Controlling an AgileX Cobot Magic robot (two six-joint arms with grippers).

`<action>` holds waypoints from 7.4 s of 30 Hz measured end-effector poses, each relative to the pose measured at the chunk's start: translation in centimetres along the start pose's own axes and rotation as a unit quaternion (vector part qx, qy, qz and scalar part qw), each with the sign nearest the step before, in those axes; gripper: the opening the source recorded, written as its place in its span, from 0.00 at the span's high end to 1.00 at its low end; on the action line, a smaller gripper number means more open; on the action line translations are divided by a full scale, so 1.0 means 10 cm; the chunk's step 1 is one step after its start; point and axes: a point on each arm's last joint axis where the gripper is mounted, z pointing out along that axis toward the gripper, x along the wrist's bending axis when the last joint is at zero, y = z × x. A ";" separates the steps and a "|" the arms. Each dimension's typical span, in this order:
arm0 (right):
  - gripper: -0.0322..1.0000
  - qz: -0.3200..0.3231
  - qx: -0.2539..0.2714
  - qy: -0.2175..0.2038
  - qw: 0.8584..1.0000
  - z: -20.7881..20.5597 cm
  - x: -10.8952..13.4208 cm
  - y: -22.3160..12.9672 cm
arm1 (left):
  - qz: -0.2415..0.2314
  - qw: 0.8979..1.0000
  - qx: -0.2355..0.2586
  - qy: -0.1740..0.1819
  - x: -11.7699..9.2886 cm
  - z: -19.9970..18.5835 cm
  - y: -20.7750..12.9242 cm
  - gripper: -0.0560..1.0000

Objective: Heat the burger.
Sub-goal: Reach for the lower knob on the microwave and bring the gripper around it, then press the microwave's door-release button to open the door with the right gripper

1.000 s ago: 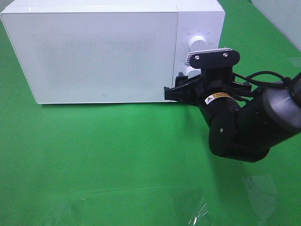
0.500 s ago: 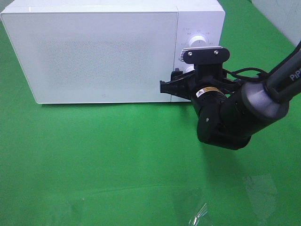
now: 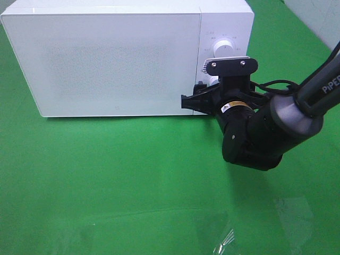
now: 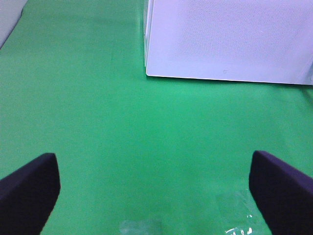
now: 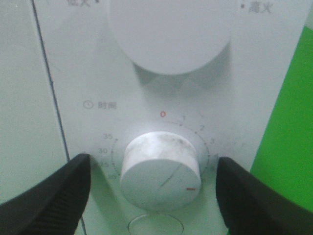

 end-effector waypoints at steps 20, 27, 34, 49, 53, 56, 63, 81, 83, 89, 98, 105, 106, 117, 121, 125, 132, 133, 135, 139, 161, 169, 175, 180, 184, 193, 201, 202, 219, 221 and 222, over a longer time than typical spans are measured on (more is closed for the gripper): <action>0.55 -0.002 -0.005 -0.006 1.000 -0.01 -0.01 0.04 | 0.000 1.000 0.000 0.000 0.00 0.00 0.00 0.03; 0.55 -0.002 -0.009 -0.007 1.000 -0.01 -0.01 0.05 | 0.000 1.000 0.000 0.000 0.00 0.00 0.00 0.03; 0.55 -0.002 -0.009 -0.007 1.000 -0.01 -0.01 0.05 | 0.000 1.000 0.000 0.000 0.00 0.00 0.00 0.03; 0.55 0.413 -0.007 0.025 0.910 -0.03 -0.02 0.03 | 0.000 1.000 0.000 0.000 0.00 0.00 0.00 0.03; 0.55 0.506 -0.004 0.026 0.862 -0.03 -0.02 0.03 | 0.000 1.000 0.000 0.000 0.00 0.00 0.00 0.03; 0.55 0.581 -0.003 0.025 0.813 -0.03 -0.02 0.03 | 0.000 1.000 0.000 0.000 0.00 0.00 0.00 0.03; 0.55 0.648 -0.002 0.024 0.762 -0.03 -0.02 0.03 | 0.000 1.000 0.000 0.000 0.00 0.00 0.00 0.03; 0.55 0.652 -0.006 0.016 0.758 -0.03 -0.03 0.03 | 0.000 1.000 0.000 0.000 0.00 0.00 0.00 0.03; 0.55 0.652 -0.008 0.014 0.758 -0.03 -0.04 0.03 | 0.000 1.000 0.000 0.000 0.00 0.00 0.00 0.03; 0.51 0.652 -0.015 0.003 0.758 -0.03 -0.03 0.04 | 0.000 1.000 0.000 0.000 0.00 0.00 0.00 0.03; 0.32 0.655 -0.034 -0.003 0.755 -0.05 -0.04 0.06 | 0.000 1.000 0.000 0.000 0.00 0.00 0.00 0.03; 0.30 0.632 -0.012 0.025 0.775 -0.13 -0.03 0.13 | 0.000 1.000 0.000 0.000 0.00 0.00 0.00 0.03; 0.30 0.632 -0.012 0.025 0.775 -0.13 -0.03 0.13 | 0.000 1.000 0.000 0.000 0.00 0.00 0.00 0.03; 0.30 0.472 0.123 0.022 0.873 -0.49 -0.15 0.19 | 0.000 1.000 0.000 0.000 0.00 0.00 0.00 0.03; 0.30 0.386 0.188 0.034 0.903 -0.61 -0.23 0.27 | 0.000 1.000 0.000 0.000 0.00 0.00 0.00 0.03; 0.30 0.311 0.221 0.064 0.922 -0.67 -0.32 0.42 | 0.000 1.000 0.000 0.000 0.00 0.00 0.00 0.03; 0.30 0.209 0.268 0.109 0.934 -0.79 -0.52 0.63 | 0.000 1.000 0.000 0.000 0.00 0.00 0.00 0.03; 0.30 0.209 0.268 0.109 0.934 -0.79 -0.52 0.63 | 0.000 1.000 0.000 0.000 0.00 0.00 0.00 0.03; 0.30 0.149 0.311 0.125 0.930 -0.88 -0.62 0.74 | 0.000 1.000 0.000 0.000 0.00 0.00 0.00 0.03; 0.30 0.087 0.344 0.137 0.925 -0.95 -0.66 0.87 | 0.000 1.000 0.000 0.000 0.00 0.00 0.00 0.03; 0.30 -0.056 0.388 0.156 0.907 -1.80 -1.04 1.47 | 0.000 1.000 0.000 0.000 0.00 0.00 0.00 0.03; 0.30 -0.037 0.309 0.166 0.936 -2.45 -1.32 1.63 | 0.000 1.000 0.000 0.000 0.00 0.00 0.00 0.03; 0.30 -0.014 0.267 0.142 0.953 -2.95 -1.58 1.66 | 0.000 1.000 0.000 0.000 0.00 0.00 0.00 0.03; 0.30 -0.007 0.215 0.098 0.972 -3.25 -1.73 1.63 | 0.000 1.000 0.000 0.000 0.00 0.00 0.00 0.03; 0.30 -0.006 0.169 0.070 0.983 -3.45 -1.78 1.55 | 0.000 1.000 0.000 0.000 0.00 0.00 0.00 0.03; 0.30 0.003 0.137 0.023 0.990 -3.59 -1.80 1.27 | 0.000 1.000 0.000 0.000 0.00 0.00 0.00 0.03; 0.30 0.028 0.127 0.006 0.992 -3.50 -1.77 1.16 | 0.000 1.000 0.000 0.000 0.00 0.00 0.00 0.03; 0.30 0.031 0.121 0.006 0.992 -3.50 -1.77 1.17 | 0.000 1.000 0.000 0.000 0.00 0.00 0.00 0.03; 0.30 0.033 0.121 0.006 0.992 -3.50 -1.77 1.17 | 0.000 1.000 0.000 0.000 0.00 0.00 0.00 0.03; 0.30 0.033 0.121 0.006 0.992 -3.50 -1.77 1.17 | 0.000 1.000 0.000 0.000 0.00 0.00 0.00 0.03; 0.30 0.033 0.121 0.006 0.992 -3.50 -1.77 1.17 | 0.000 1.000 0.000 0.000 0.00 0.00 0.00 0.03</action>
